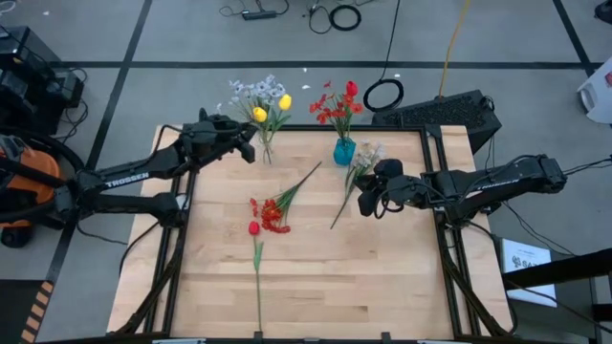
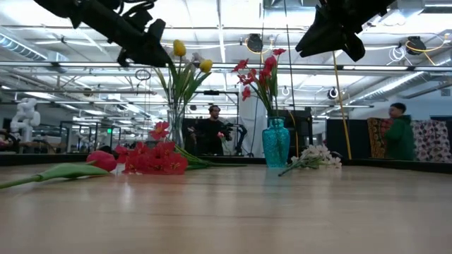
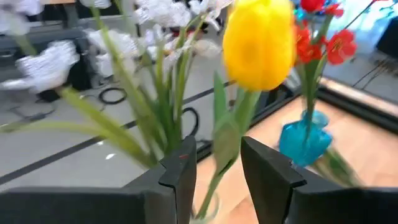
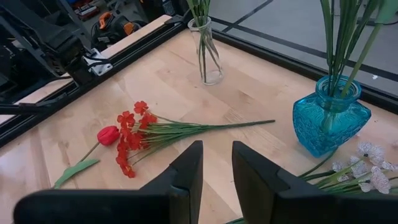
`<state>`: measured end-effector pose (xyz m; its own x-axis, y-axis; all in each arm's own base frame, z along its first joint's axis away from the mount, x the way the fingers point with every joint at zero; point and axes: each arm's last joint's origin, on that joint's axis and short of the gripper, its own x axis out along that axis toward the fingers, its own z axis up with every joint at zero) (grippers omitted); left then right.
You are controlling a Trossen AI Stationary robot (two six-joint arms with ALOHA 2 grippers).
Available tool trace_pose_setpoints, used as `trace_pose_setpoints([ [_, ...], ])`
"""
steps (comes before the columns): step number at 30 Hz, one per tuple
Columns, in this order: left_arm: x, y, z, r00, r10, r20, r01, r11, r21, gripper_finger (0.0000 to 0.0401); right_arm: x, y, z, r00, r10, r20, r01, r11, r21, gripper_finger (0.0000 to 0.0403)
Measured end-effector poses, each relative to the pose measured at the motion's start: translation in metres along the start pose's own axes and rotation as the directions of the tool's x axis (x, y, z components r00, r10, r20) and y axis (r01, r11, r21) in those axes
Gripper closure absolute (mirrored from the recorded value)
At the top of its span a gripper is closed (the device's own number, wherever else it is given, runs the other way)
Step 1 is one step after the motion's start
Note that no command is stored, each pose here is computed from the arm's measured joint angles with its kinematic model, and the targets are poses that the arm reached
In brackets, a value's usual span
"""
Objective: Sort flowers into vase by color
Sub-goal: Put the red flower into the blue vase
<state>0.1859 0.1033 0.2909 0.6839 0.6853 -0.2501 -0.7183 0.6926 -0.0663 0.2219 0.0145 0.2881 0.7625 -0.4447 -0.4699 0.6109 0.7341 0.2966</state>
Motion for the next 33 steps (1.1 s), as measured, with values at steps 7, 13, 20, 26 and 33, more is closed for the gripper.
trace_pose_setpoints([
  [7, -0.024, -0.013, -0.01, 0.996, 0.016, -0.085, -0.021, 0.998, -0.057, 0.0269, 0.0, 0.0, 0.0, 1.0, 0.0, 0.0, 0.0, 1.0, 0.0, 0.0326],
  [13, -0.037, -0.038, -0.028, 0.983, -0.017, -0.185, -0.003, 0.994, -0.111, 0.0269, 0.0, 0.0, 0.0, 1.0, 0.0, 0.0, 0.0, 1.0, -0.025, 0.0326],
  [20, -0.049, -0.072, -0.049, 0.971, -0.042, -0.235, -0.008, 0.978, -0.207, 0.0269, 0.0, 0.0, 0.0, 1.0, 0.0, 0.0, 0.0, 0.998, -0.057, 0.0326],
  [26, -0.058, -0.1, -0.068, 0.948, -0.05, -0.315, -0.038, 0.963, -0.268, 0.027, 0.0, -0.002, -0.002, 1.0, -0.015, -0.018, 0.013, 0.996, -0.089, 0.0326],
  [33, -0.068, -0.125, -0.073, 0.896, 0.007, -0.444, -0.105, 0.975, -0.196, 0.027, 0.0, -0.005, -0.006, 0.998, -0.039, -0.052, 0.036, 0.998, -0.048, 0.0326],
])
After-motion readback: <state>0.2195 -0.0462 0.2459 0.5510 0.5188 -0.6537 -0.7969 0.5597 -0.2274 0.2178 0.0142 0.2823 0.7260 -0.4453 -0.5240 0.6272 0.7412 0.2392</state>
